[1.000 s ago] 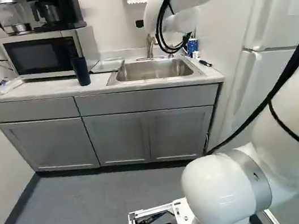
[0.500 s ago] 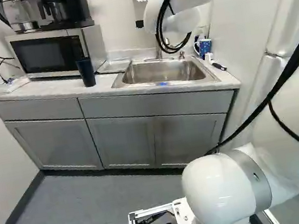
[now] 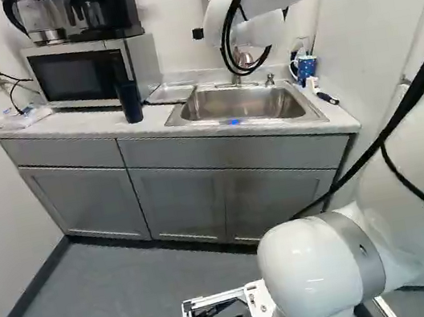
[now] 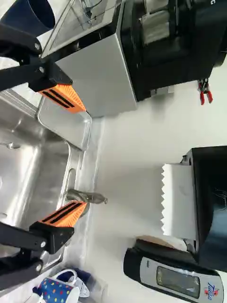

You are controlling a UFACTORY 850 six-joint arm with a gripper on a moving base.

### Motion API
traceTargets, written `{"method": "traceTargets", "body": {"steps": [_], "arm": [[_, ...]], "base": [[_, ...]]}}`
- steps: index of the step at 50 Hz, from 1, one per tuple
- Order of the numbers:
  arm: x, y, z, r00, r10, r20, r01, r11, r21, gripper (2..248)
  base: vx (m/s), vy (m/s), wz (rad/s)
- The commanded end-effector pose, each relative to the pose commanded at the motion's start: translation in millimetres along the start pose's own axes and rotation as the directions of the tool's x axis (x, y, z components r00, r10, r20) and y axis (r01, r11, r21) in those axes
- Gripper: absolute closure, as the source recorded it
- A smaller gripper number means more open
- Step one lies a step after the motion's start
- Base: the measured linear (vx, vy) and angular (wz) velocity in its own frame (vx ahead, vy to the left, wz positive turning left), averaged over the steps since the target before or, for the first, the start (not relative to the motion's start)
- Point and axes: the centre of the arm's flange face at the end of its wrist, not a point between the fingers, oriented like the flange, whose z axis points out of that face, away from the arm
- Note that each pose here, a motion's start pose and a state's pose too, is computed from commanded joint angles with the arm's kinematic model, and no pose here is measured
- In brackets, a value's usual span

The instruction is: Rinse the cup and place it in the tray

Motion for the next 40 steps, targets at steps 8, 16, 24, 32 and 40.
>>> {"method": "traceTargets", "body": {"steps": [8,16,24,32,40], "arm": [[0.0,0.0,0.0,1.0,0.0,0.0,0.0,1.0,0.0,3],[0.0,0.0,0.0,1.0,0.0,0.0,0.0,1.0,0.0,3],[0.0,0.0,0.0,1.0,0.0,0.0,0.0,1.0,0.0,3],[0.0,0.0,0.0,1.0,0.0,0.0,0.0,1.0,0.0,3],[0.0,0.0,0.0,1.0,0.0,0.0,0.0,1.0,0.0,3]], "base": [[0.055,-0.017,0.105],[0.058,-0.02,0.111],[0.067,-0.022,0.12],[0.062,-0.026,0.112],[0.071,-0.033,0.105]]}}
